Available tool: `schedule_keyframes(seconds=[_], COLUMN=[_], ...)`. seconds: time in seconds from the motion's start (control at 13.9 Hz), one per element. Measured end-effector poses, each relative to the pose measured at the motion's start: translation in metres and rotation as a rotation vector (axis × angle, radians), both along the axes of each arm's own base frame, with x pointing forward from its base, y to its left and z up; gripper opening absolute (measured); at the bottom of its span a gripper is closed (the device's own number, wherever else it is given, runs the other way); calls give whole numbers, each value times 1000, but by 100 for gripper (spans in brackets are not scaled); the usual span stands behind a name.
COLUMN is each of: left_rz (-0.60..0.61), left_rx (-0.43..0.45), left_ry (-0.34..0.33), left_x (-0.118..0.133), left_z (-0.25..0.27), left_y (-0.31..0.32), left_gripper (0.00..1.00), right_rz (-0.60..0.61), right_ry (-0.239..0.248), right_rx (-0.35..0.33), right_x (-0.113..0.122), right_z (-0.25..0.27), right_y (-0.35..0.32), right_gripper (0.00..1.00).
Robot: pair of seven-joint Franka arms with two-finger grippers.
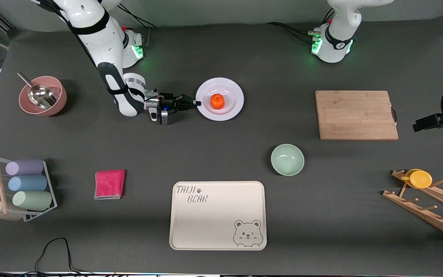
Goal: Place orange and plate with both arms
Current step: 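Grasp the plate rim with the right gripper while the left gripper withdraws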
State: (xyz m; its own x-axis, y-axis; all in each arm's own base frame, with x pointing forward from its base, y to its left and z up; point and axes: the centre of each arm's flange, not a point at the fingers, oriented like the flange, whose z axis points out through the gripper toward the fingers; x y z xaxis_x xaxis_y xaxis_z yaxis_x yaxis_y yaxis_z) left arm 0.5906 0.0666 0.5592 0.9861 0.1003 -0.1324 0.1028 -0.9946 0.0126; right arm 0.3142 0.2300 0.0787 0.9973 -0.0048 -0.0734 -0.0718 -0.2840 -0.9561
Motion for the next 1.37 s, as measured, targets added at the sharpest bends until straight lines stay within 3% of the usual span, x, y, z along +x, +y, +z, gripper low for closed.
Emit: schedule_keyframes(seconds=[0.22,0.5,0.79,1.01,1.15,1.37], left_rz=[-20,0,9,-19,-36,-39], left_rx=[-5,-4,-2,-6,-8,-10], left_ry=[4,18,10,4,3,17], left_x=[0,0,1,2,3,0], left_z=[0,-3,2,10,11,17], left_y=[-2,-13,-14,-29,-40,-42], left_gripper=[100,100,100,100,100,100], right_rz=[-4,-9,43,31,11,-36], right_ry=[9,13,-71,-126,-145,-136], right_rx=[10,53,86,93,83,72], right_x=[4,30,65,88,113,177], right_z=[3,38,101,121,119,103], right_y=[3,14,6,-1,-2,-4], right_gripper=[4,4,4,4,4,4])
